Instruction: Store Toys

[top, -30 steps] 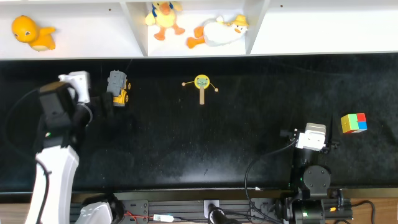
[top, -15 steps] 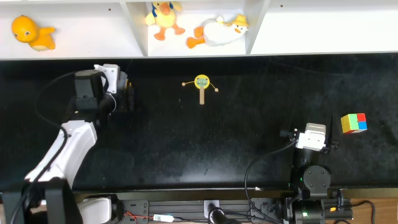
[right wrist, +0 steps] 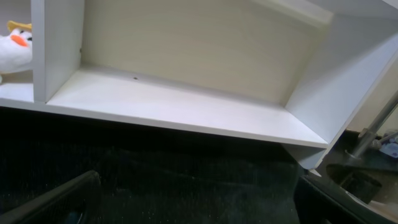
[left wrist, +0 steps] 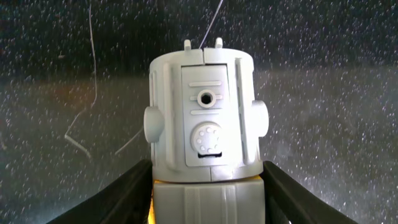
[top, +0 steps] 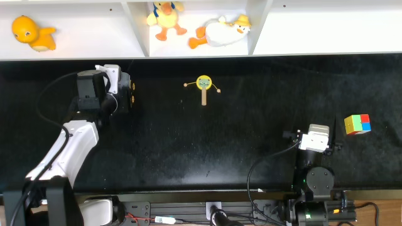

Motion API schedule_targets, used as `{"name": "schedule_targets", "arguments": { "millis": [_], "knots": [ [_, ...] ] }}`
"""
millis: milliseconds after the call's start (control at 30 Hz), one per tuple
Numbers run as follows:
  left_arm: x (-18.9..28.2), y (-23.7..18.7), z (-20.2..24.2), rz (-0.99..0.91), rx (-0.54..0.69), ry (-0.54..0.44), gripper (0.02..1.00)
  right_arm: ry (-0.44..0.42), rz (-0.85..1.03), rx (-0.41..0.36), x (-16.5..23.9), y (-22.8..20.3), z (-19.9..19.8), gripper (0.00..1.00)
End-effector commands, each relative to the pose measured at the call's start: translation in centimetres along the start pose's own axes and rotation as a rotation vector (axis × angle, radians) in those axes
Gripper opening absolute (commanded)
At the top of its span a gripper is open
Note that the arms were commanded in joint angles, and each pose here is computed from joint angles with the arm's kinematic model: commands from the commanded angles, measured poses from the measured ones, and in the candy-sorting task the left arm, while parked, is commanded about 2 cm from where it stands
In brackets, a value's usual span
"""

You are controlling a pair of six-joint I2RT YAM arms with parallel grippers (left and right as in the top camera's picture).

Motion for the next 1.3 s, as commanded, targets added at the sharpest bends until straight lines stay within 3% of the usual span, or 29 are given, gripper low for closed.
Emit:
{"name": "schedule_targets", "arguments": {
  "millis": [33,333,600,1200,1267,1300],
  "knots": [
    [2.0,0.6,0.3,-0.036,-0.007,0.046,0.511,0.002,0.001,-0.001,0.0,-0.3,0.1,0.996],
    [6.6,1.7,0.3,-0.126,-0.03,0.076,0.485,0.002,0.001,-0.001,0.0,-0.3,0.1,0.996],
    [8.5,6.2,0.4,-0.23,-0.041,0.083,0.459,0.002,0.001,-0.001,0.0,-0.3,0.1,0.996],
    [1.2,16.3,1.6,-0.24,-0.047,0.084,0.461,0.002,0.001,-0.001,0.0,-0.3,0.1,0.996],
    [0.4,16.8,1.7,-0.24,-0.046,0.084,0.514,0.002,0.001,-0.001,0.0,-0.3,0.1,0.993],
    [0.1,16.9,1.7,-0.238,-0.046,0.084,0.654,0.002,0.001,-0.001,0.0,-0.3,0.1,0.996]
  ]
}}
Point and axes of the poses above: each gripper's point midway between its finger pads, its own x axis back along the fingers, its own z axis along the line the jaws close on, y = z × x, the point moved 6 cm from there along x, back along the fingers, and after that the axes turned 3 degrees about -x, right-handed, at the moved point
